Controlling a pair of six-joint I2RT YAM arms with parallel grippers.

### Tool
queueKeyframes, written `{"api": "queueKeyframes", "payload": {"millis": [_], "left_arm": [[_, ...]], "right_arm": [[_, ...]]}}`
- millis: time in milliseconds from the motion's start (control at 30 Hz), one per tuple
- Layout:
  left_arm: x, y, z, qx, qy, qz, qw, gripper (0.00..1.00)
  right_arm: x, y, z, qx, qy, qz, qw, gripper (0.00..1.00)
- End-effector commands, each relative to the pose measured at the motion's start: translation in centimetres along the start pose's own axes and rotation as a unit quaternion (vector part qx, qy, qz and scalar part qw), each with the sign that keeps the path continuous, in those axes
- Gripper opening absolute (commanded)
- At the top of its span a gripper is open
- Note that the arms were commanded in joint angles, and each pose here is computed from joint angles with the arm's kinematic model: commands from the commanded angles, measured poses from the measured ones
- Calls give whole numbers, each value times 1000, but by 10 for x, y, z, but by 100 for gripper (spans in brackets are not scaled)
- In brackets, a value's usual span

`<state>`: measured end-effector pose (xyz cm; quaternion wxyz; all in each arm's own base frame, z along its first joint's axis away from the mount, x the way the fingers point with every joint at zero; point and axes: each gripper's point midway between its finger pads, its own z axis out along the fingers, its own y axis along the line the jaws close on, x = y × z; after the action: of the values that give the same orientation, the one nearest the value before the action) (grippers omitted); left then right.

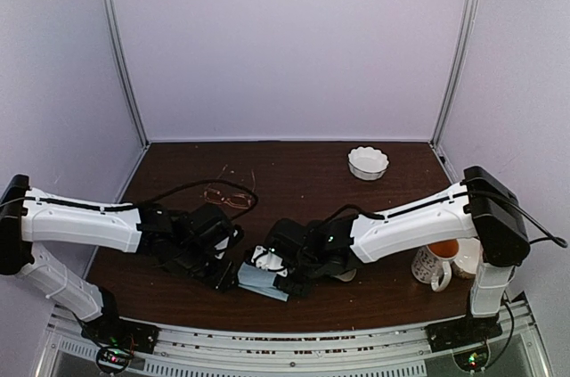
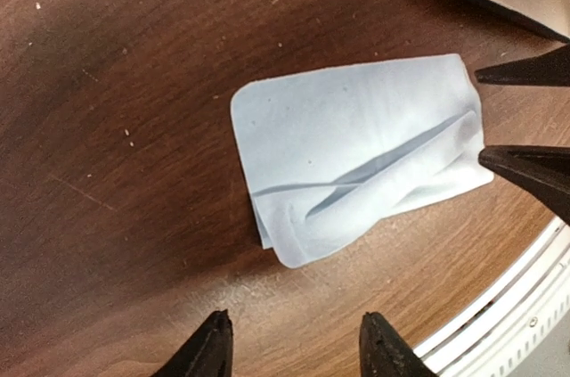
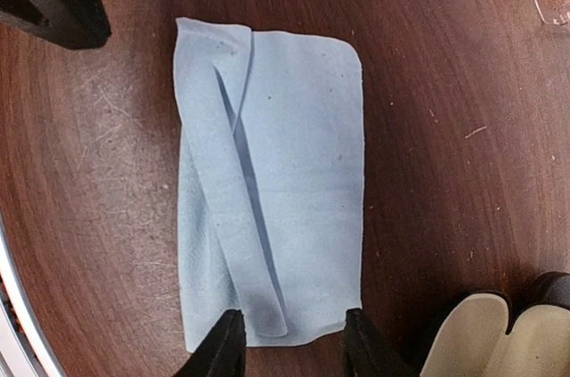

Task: Organize the sunglasses
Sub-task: Adjust the folded cleaning cloth at the center of the board.

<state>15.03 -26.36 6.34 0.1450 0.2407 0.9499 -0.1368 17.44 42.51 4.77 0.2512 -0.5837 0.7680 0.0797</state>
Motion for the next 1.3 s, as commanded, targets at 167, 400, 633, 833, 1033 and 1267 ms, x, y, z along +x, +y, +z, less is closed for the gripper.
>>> {"api": "queueKeyframes", "payload": {"millis": [167,400,633,833,1033,1267], "left_arm": [[-5,4,25,-29,10,29,999,47],[-11,10,34,-58,12,28,998,43],[-22,15,38,-78,7,17,997,42],[-27,13,42,-76,10,21,997,42],[-31,16,46,-79,11,10,997,41],[-39,18,50,-75,8,-5,997,40]], "right_arm": [[2,-2,-5,3,-10,21,1000,38],[8,-2,-8,2,-11,29,1000,39],[10,-2,-9,4,-12,37,999,39],[13,-4,-11,7,-13,39,999,40],[15,-6,-13,12,-16,43,999,40],[18,-6,-13,15,-13,45,999,40]]}}
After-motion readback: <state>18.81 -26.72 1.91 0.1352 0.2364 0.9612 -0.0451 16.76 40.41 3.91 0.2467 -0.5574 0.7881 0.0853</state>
